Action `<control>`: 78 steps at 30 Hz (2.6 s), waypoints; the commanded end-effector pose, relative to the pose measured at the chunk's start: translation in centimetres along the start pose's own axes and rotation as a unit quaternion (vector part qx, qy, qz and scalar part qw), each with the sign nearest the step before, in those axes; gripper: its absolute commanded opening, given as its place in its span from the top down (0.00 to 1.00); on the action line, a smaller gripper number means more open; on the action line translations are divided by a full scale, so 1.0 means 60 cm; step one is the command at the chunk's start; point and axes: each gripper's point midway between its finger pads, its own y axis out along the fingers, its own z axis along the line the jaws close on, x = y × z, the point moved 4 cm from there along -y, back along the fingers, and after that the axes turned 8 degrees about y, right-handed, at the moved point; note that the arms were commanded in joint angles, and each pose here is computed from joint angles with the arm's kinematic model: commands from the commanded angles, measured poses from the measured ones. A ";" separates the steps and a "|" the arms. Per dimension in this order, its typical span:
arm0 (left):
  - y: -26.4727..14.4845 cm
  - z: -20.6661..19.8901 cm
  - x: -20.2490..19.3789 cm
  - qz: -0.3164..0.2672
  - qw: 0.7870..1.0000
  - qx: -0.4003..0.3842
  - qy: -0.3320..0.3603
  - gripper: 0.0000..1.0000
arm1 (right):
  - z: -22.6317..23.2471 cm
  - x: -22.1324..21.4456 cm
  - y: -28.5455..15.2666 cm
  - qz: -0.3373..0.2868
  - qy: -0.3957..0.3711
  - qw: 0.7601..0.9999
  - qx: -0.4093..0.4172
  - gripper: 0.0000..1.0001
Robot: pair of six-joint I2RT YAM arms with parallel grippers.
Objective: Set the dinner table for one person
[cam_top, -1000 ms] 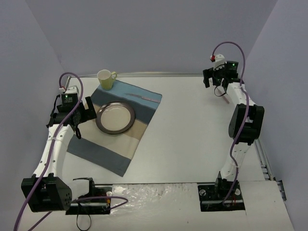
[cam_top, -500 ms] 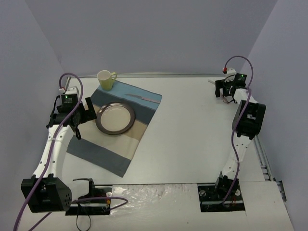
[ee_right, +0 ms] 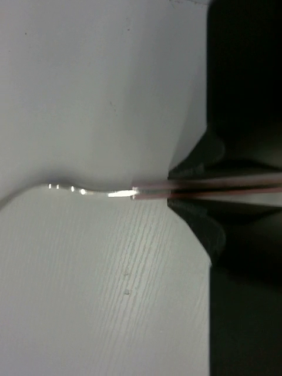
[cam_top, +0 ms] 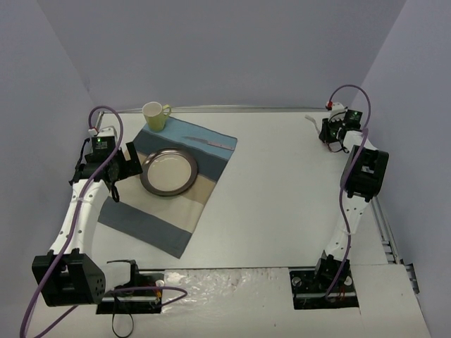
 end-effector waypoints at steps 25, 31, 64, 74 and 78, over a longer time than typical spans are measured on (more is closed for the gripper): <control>-0.057 -0.023 0.044 -0.091 0.994 -0.065 -0.008 0.03 | 0.599 -0.073 -0.221 0.050 0.113 0.943 0.310 1.00; -0.054 -0.025 0.043 -0.088 0.994 -0.068 -0.006 0.03 | 0.618 -0.190 -0.258 0.124 0.148 0.924 0.331 1.00; -0.041 -0.040 0.034 -0.070 0.995 -0.077 0.007 0.03 | 0.527 -0.176 -0.301 0.064 0.052 0.994 0.072 0.37; -0.040 -0.033 0.033 -0.068 0.996 -0.062 0.007 0.03 | 0.601 -0.215 -0.307 0.077 -0.013 0.996 0.041 0.34; -0.042 -0.031 0.033 -0.070 0.996 -0.059 0.008 0.03 | 0.619 -0.234 -0.293 0.096 -0.020 0.994 0.038 0.35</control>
